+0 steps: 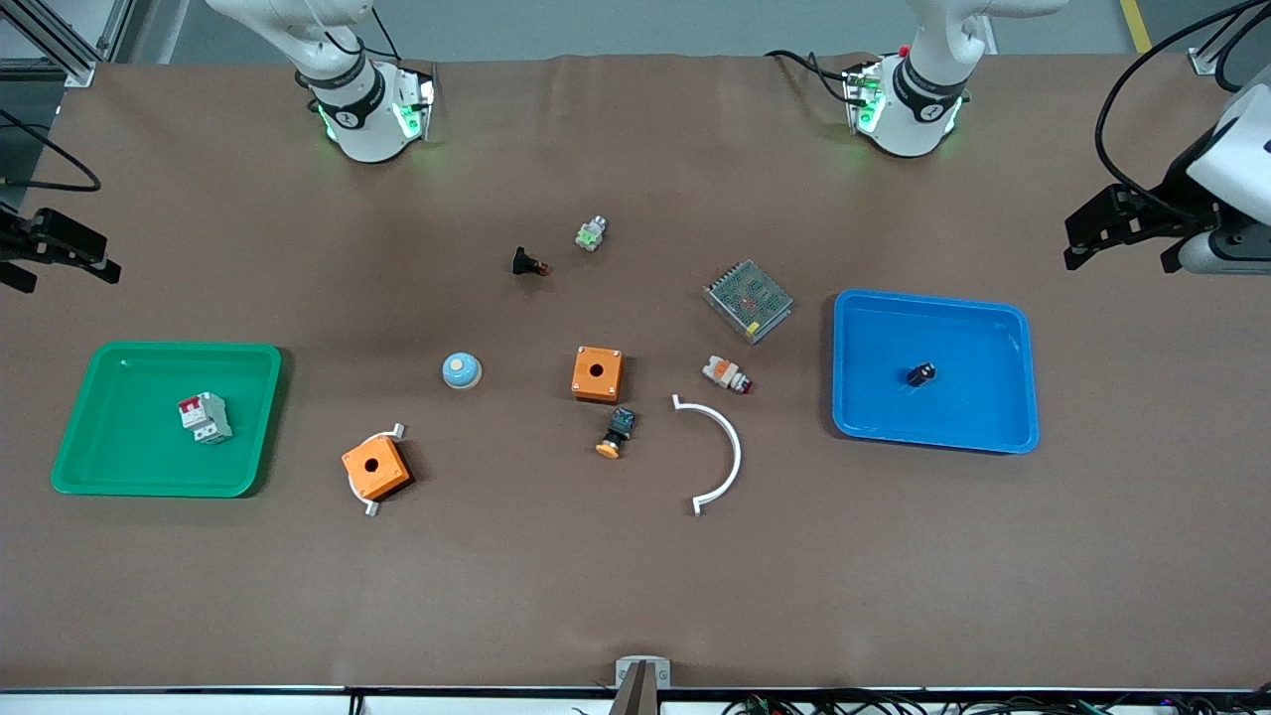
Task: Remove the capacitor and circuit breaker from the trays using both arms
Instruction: 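Reach the left gripper to the blue tray while the right gripper reaches the green tray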
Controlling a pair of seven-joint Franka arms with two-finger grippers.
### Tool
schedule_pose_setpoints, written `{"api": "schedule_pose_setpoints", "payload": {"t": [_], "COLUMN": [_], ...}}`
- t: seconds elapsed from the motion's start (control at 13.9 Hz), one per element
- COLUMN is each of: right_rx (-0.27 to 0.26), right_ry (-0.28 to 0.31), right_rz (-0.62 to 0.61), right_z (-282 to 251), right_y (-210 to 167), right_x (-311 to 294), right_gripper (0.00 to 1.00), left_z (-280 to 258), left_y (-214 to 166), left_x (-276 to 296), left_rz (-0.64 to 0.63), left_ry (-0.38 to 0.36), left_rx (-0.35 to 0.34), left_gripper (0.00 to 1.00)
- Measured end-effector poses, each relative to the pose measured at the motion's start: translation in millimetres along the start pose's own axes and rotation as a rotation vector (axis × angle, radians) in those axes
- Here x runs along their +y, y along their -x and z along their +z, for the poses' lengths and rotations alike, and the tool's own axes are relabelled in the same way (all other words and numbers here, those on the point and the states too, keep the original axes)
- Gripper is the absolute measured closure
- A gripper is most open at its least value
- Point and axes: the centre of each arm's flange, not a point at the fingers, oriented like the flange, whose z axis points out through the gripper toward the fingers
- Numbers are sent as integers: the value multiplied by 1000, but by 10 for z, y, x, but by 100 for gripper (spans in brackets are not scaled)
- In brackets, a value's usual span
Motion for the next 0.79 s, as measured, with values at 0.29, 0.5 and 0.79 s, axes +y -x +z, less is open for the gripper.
{"api": "schedule_pose_setpoints", "payload": {"t": [0.29, 0.5, 0.79], "right_rx": [6, 2, 5], "right_ry": [2, 1, 2], "right_rz": [-3, -5, -8], "right_z": [-40, -15, 60], "right_y": [-6, -19, -66], "right_x": [-14, -18, -14], "right_gripper": [0, 0, 1], "left_z": [44, 148, 849], "left_y": [22, 36, 3], "left_x": [17, 52, 79], "left_rz": [5, 9, 9], "left_ry": [-1, 16, 35], "left_rx": [-24, -56, -196], "left_gripper": [0, 0, 0]}}
